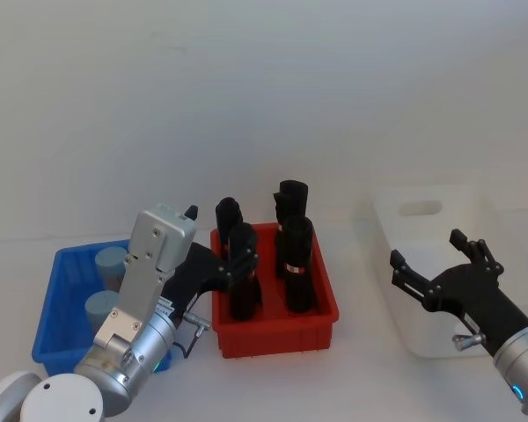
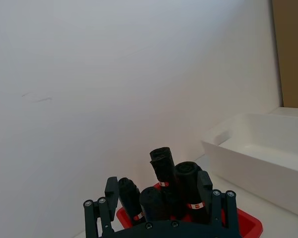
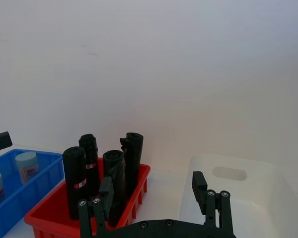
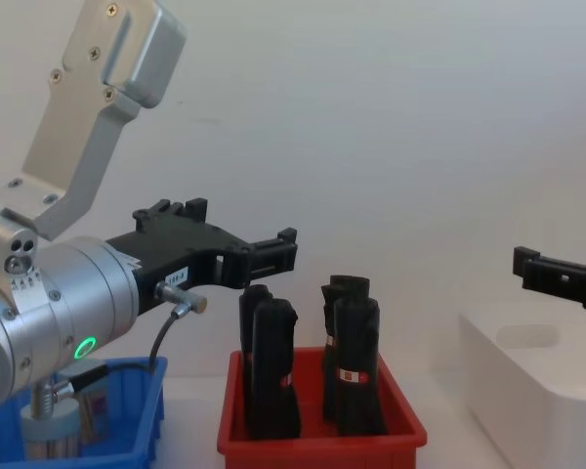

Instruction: Pick the cotton swabs from the blue box and place them into the white box.

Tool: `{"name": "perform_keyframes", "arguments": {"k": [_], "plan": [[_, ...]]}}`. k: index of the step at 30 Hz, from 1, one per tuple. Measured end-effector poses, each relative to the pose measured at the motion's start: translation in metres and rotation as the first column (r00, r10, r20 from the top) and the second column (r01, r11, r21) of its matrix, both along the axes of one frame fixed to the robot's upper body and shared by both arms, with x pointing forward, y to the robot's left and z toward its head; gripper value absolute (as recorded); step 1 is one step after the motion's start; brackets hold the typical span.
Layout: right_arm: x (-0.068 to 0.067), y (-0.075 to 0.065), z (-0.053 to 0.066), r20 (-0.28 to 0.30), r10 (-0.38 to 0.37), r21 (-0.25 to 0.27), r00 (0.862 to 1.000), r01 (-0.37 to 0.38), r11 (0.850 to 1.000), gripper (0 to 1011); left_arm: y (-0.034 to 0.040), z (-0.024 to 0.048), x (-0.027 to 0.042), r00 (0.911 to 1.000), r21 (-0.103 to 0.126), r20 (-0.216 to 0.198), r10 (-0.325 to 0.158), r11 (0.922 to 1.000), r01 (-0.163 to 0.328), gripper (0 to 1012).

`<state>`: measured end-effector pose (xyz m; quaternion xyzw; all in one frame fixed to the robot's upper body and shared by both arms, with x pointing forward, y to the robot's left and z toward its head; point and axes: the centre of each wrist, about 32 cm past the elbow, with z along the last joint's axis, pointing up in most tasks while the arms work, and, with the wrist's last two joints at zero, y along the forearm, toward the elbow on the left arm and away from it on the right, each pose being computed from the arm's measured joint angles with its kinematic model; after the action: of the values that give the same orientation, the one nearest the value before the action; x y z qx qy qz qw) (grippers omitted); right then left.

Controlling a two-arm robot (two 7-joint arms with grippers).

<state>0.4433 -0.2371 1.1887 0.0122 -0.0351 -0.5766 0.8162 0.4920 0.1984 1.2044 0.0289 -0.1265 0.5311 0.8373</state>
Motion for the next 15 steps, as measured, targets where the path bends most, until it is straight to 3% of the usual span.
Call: {"name": "perform_keyframes", "arguments": {"k": [15], "plan": [[0.0000, 0.0000, 0.0000, 0.000, 0.000, 0.000, 1.000, 0.000, 1.000, 1002, 0.0000, 0.0000, 0.0000, 1.0000, 0.000, 0.000, 0.000, 1.0000, 0.000, 1004]]}}
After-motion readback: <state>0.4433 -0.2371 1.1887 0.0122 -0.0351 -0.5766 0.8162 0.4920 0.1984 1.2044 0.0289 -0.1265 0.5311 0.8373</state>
